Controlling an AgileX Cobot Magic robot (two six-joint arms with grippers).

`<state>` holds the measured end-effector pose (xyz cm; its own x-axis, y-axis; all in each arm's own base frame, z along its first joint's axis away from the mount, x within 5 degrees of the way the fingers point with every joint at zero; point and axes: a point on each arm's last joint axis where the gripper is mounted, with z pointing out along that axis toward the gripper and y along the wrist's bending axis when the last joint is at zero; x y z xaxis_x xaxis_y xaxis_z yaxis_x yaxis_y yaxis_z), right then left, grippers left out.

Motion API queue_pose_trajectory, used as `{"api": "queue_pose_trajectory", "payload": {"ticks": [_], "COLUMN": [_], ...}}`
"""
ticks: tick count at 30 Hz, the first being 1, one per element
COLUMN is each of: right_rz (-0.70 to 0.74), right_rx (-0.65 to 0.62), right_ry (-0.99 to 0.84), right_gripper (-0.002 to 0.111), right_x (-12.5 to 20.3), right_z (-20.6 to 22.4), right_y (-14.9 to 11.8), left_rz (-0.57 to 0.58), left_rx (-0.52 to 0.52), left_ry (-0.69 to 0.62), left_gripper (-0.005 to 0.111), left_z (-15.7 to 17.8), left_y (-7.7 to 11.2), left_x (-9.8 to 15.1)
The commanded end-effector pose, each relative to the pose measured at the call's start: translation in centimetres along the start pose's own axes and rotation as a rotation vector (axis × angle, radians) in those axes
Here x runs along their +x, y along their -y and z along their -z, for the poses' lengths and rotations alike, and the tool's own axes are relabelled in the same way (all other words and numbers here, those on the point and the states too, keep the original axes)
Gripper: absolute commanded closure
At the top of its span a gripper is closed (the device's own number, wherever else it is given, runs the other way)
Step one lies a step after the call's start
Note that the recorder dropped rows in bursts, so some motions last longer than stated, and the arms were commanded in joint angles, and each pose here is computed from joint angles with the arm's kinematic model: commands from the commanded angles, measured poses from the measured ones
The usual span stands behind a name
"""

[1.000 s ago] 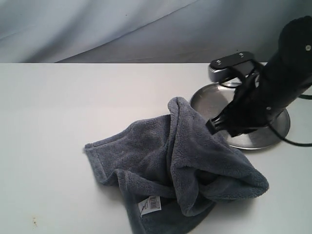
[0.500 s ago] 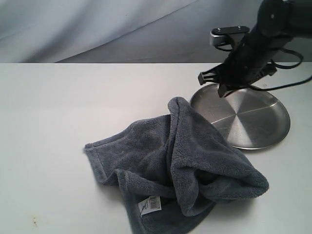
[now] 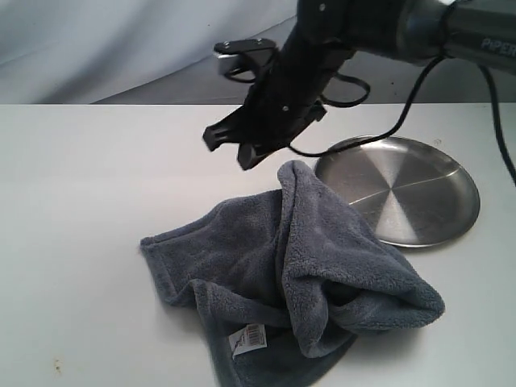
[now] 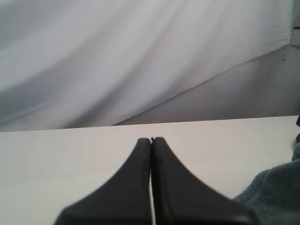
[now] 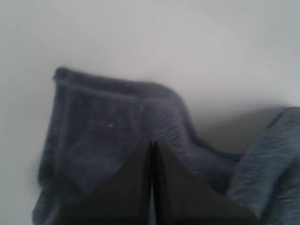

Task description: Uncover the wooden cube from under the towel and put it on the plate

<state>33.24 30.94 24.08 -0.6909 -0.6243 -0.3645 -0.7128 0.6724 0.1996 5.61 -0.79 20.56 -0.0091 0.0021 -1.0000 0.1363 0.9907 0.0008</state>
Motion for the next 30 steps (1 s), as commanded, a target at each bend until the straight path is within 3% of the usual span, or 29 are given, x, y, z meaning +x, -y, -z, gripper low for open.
{"api": "queue_pose_trajectory", "payload": {"ticks": [1,8,15,22,30], "right_rz": [0.115,0.225,0.216,0.207,-0.029], "right_rx": [-0.054,-0.083,-0.058,-0.005,0.126], "right_ry": [-0.087,-0.174,-0.206,-0.185,-0.04], "right_gripper": [0.108,0.108,0.108,0.108,0.108], "right_x": [0.9,3.5,7.5,13.3,16.3], "right_z": [-0.3,-0.6,0.5,2.7,6.6], "right_y": [-4.6,-9.7,-9.3,-7.7,0.1], "left_rz": [0.005,0.005,0.005,0.005,0.005], "left_rx": [-0.003,-0.003,-0.003,-0.003,-0.003], "left_ry": [0.013,0.013,0.013,0.013,0.013], "left_gripper": [0.107,0.107,0.107,0.107,0.107], "left_z": [0.0,0.0,0.0,0.0,0.0], "left_y": [0.0,0.0,0.0,0.0,0.0], "left_x": [0.0,0.0,0.0,0.0,0.0]}}
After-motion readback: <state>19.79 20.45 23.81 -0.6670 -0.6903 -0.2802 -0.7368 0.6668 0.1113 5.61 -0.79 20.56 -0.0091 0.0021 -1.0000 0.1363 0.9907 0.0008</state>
